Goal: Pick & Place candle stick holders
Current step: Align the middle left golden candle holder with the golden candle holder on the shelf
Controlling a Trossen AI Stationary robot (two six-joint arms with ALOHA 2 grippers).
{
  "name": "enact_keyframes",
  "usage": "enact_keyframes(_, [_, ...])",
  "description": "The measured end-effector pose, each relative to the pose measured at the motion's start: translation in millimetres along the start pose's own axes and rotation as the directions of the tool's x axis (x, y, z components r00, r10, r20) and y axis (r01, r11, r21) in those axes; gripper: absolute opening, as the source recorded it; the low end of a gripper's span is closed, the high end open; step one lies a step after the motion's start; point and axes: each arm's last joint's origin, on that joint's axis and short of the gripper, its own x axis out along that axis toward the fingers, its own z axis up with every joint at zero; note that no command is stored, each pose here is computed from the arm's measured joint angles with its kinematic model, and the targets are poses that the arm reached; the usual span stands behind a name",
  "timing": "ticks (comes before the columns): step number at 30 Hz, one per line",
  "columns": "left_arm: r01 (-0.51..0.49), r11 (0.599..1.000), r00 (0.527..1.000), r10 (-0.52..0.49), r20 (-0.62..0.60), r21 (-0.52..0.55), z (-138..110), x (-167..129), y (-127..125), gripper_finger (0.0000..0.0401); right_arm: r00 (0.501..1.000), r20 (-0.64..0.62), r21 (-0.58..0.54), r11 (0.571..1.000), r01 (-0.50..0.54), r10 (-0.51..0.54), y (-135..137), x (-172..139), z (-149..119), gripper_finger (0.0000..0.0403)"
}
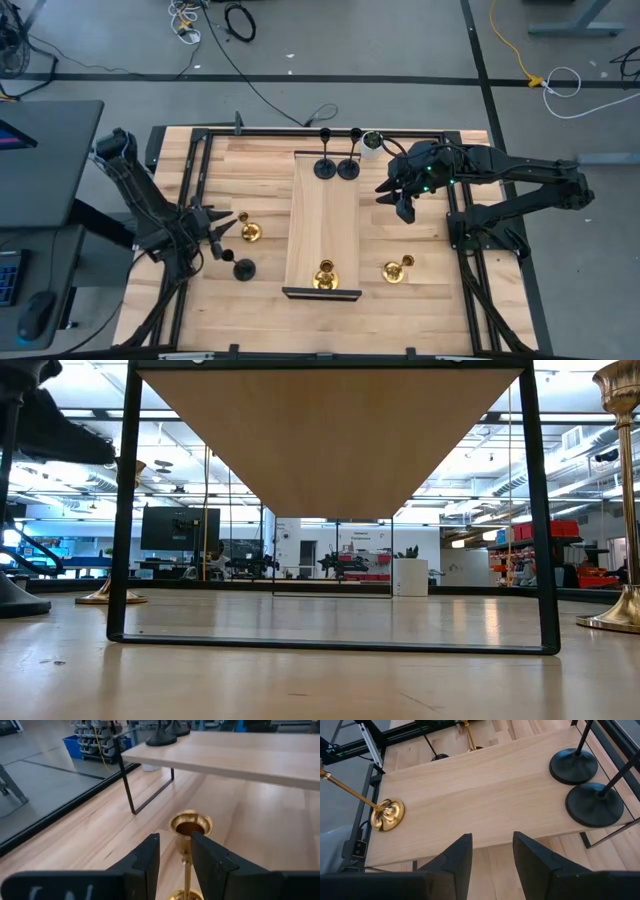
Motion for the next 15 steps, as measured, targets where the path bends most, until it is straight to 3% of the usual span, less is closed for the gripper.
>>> enact_keyframes(15, [0.117, 0.992, 0.993, -0.117, 0.002, -0.058, -26, -4, -3, 0.0112, 1.0, 0.003, -0.001, 1.0, -0.001, 0.001, 0, 0, 0, 0.0142])
